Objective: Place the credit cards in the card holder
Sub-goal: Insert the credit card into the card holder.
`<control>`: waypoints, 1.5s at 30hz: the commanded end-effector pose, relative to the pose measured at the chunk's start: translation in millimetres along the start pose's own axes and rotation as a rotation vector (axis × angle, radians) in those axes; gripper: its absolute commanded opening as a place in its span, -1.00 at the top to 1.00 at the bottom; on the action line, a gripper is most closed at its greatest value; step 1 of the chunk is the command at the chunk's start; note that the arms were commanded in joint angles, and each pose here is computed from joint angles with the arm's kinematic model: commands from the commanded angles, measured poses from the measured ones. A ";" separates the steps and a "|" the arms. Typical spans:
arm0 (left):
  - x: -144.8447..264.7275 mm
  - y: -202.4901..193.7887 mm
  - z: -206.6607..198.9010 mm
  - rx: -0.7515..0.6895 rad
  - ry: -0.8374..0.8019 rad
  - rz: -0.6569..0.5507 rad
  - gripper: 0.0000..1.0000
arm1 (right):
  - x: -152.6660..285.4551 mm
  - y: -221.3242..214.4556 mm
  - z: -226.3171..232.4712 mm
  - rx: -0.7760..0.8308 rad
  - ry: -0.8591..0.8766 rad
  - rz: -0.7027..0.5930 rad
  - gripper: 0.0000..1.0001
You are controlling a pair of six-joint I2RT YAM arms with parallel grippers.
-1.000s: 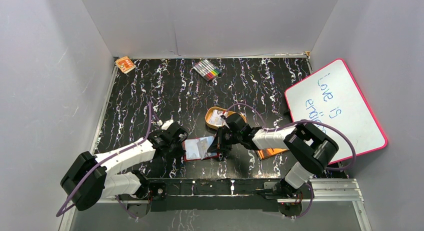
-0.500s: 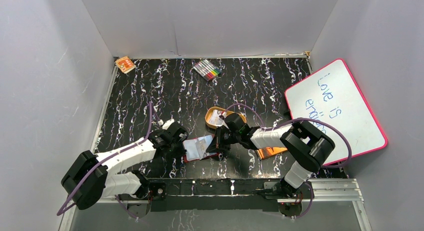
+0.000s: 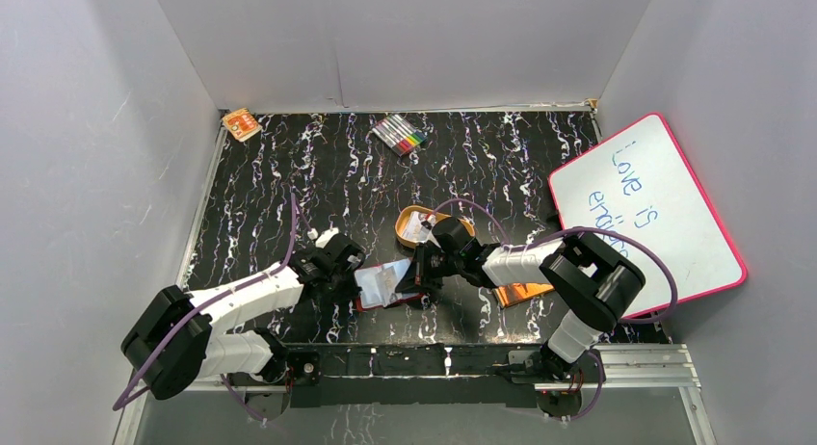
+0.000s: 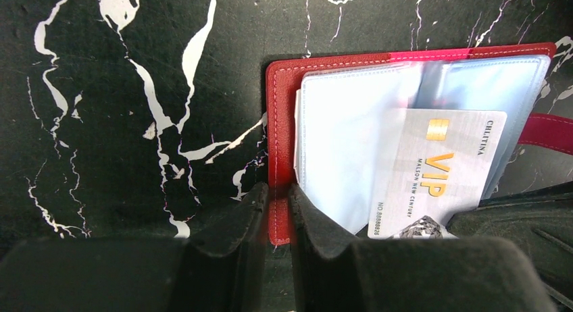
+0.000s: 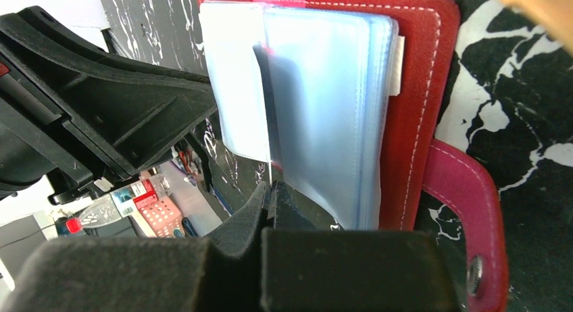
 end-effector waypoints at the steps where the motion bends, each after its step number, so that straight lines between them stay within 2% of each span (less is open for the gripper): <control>1: -6.7 -13.7 29.0 -0.029 0.124 0.048 0.70 | -4.1 10.9 11.2 0.020 0.037 -0.055 1.00; 6: -7.4 -15.4 30.9 -0.027 0.127 0.053 0.70 | -6.6 15.7 13.4 0.028 0.047 -0.077 1.00; 44: -5.7 -16.1 31.4 -0.018 0.120 0.053 0.71 | -28.0 7.8 19.2 0.070 0.039 -0.013 1.00; 45: -4.8 -15.5 31.5 -0.018 0.120 0.049 0.71 | -26.3 7.5 19.5 0.076 0.031 -0.015 0.94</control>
Point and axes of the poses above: each gripper's point midway between its finger pads, its own x axis back along the fingers, its own z axis along the line the jaws close on, y = z × x, the point moved 6 cm from there along x, back along the fingers, and after that the axes turned 4 degrees about x, right-handed, at the moved point
